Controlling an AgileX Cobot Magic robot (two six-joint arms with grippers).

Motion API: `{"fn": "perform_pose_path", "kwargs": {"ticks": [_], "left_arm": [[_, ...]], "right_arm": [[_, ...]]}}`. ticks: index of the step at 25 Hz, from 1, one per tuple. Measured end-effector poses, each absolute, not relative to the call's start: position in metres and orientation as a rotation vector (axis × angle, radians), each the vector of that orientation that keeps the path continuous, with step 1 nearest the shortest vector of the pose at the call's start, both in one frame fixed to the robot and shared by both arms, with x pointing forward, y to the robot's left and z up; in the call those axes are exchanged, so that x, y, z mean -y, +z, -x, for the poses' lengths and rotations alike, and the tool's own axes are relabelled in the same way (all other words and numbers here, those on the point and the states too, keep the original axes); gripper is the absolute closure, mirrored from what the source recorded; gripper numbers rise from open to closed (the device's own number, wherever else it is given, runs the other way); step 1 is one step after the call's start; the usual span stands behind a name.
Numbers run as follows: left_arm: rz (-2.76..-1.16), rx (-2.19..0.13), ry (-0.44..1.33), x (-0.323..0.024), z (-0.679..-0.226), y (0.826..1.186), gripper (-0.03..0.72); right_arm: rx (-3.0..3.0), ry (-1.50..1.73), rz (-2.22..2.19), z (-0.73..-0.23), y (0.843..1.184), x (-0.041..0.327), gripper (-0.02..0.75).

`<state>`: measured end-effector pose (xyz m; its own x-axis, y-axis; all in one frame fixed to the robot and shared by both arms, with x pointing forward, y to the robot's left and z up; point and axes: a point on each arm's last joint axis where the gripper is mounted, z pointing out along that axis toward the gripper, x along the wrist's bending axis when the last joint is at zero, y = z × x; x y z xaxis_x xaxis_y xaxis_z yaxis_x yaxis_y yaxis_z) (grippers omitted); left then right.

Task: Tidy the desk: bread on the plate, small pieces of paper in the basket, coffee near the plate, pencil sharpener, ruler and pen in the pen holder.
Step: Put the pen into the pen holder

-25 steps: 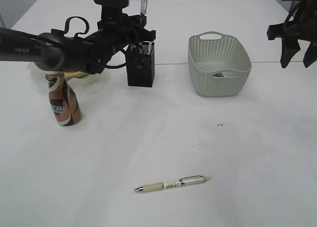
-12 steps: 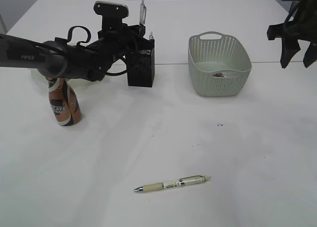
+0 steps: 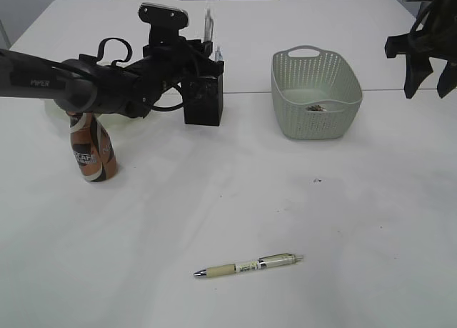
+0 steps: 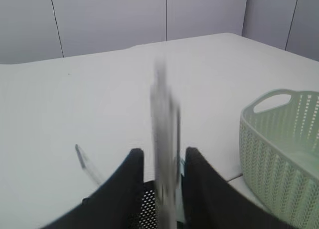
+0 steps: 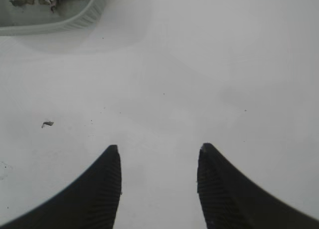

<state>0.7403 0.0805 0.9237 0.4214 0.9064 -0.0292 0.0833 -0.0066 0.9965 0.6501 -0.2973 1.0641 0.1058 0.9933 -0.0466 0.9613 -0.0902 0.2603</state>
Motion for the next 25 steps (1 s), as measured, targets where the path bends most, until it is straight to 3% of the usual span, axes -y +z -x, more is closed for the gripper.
{"fn": "perform_pose_path", "kwargs": {"ticks": [4,7,12,19,22,25], "left_arm": [[-1.448,-0.952,0.828,-0.081,-0.74,0.922,0.372],[-1.454,-0.961,0.824,-0.081,-0.74,0.921,0.338],[-1.548,-1.022,0.793,-0.083,-0.737,0.938,0.33],[-1.738,-1.032,0.811,-0.091,-0.714,1.012,0.333],[-1.841,-1.06,0.796,-0.089,-0.696,1.037,0.349],[-2.004,-1.09,0.746,-0.079,-0.676,1.04,0.383]], "right_arm": [[-1.951,0.207,-2.156,-0.65,1.064,0.297,0.372],[-1.951,0.207,-2.156,-0.65,1.064,0.297,0.372],[-1.951,0.207,-2.156,-0.65,1.064,0.297,0.372],[-1.951,0.207,-2.156,-0.65,1.064,0.297,0.372],[-1.951,0.207,-2.156,-0.65,1.064,0.297,0.372],[-1.951,0.207,-2.156,-0.65,1.064,0.297,0.372]]}}
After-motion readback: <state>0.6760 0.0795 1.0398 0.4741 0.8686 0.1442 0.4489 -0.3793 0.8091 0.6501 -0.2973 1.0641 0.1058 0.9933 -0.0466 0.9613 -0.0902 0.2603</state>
